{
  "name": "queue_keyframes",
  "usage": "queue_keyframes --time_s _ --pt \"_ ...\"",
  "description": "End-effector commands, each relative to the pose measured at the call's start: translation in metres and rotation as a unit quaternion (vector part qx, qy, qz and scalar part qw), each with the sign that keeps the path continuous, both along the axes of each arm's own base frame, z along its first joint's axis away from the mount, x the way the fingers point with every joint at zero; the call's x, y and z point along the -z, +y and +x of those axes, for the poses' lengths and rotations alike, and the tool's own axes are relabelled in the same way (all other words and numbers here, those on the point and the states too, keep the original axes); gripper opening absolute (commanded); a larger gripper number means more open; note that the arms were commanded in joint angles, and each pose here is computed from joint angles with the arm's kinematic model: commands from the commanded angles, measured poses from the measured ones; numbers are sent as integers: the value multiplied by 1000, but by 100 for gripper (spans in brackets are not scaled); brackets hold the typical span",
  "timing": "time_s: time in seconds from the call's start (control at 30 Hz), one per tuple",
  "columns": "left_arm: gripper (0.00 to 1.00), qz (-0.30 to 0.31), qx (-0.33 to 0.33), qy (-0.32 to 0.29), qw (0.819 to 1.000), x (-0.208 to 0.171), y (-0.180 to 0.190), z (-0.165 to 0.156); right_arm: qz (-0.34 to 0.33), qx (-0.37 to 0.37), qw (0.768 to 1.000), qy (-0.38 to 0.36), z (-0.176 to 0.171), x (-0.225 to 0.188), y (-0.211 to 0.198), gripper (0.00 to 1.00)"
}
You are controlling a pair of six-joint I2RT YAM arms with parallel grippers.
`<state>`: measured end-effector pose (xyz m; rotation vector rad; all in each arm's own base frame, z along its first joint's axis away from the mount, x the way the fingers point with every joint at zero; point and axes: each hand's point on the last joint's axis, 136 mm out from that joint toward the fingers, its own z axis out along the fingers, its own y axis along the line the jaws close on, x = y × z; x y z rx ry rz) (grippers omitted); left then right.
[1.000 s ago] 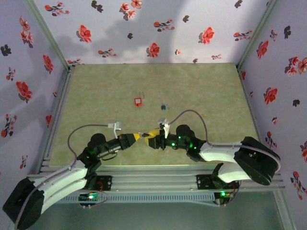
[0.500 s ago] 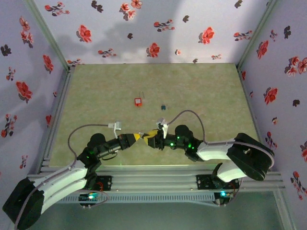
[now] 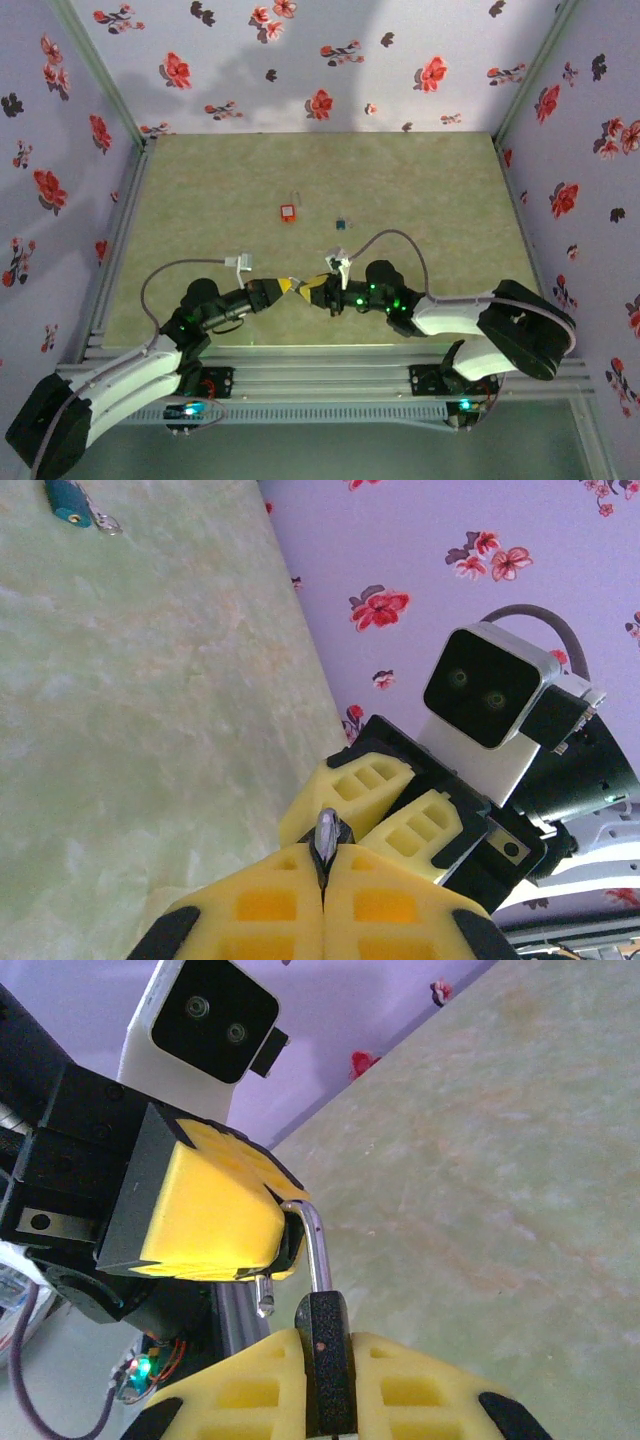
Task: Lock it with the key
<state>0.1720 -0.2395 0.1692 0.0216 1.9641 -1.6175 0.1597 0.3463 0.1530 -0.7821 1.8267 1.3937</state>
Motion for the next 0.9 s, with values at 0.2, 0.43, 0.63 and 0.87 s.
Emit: queue_keyframes --time_s 0.2,0.43,0.63,0.87 --pt "0 0 21 -60 998 -16 -2 -5 63 -55 994 75 -9 -40 0 0" --pt "0 13 36 -72 997 -8 -3 -10 90 -100 981 140 -12 -53 10 0" --pt "0 10 44 -75 996 -4 -2 -15 105 -111 975 158 -8 -57 15 0" --pt "0 -2 53 -79 996 -3 -2 -21 123 -114 973 156 -1 -67 21 0"
